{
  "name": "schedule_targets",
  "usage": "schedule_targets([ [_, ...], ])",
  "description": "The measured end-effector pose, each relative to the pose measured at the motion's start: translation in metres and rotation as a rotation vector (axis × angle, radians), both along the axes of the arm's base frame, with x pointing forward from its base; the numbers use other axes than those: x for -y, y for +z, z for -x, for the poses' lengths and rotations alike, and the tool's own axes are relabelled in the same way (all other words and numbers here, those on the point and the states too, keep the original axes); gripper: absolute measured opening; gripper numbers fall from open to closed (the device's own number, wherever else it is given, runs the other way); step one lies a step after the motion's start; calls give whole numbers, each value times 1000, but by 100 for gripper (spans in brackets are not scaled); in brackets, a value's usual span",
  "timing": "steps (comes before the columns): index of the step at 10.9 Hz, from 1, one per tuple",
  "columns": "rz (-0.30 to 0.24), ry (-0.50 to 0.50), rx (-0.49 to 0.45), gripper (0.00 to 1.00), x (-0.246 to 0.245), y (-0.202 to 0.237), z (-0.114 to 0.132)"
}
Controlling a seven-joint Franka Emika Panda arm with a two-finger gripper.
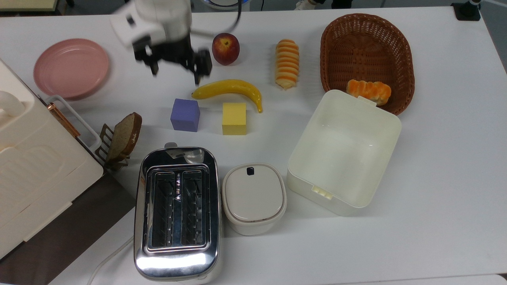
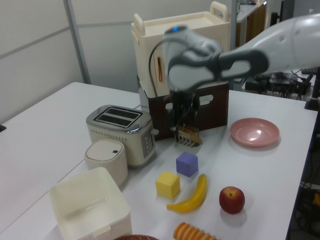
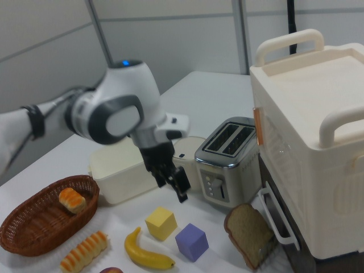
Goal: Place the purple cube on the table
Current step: 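Open the gripper to release the purple cube and lift away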
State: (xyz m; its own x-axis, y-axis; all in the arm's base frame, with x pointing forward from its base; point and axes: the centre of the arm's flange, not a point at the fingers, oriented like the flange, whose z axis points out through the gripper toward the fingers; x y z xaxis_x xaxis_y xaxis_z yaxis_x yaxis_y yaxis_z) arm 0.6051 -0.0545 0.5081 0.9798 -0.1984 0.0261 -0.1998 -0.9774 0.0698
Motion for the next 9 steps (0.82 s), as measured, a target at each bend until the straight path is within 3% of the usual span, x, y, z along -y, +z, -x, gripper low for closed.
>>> schedule_targets([
  [3, -27, 6, 31, 100, -3, 43, 17],
  [9, -28, 0, 20, 100, -5, 36, 15],
])
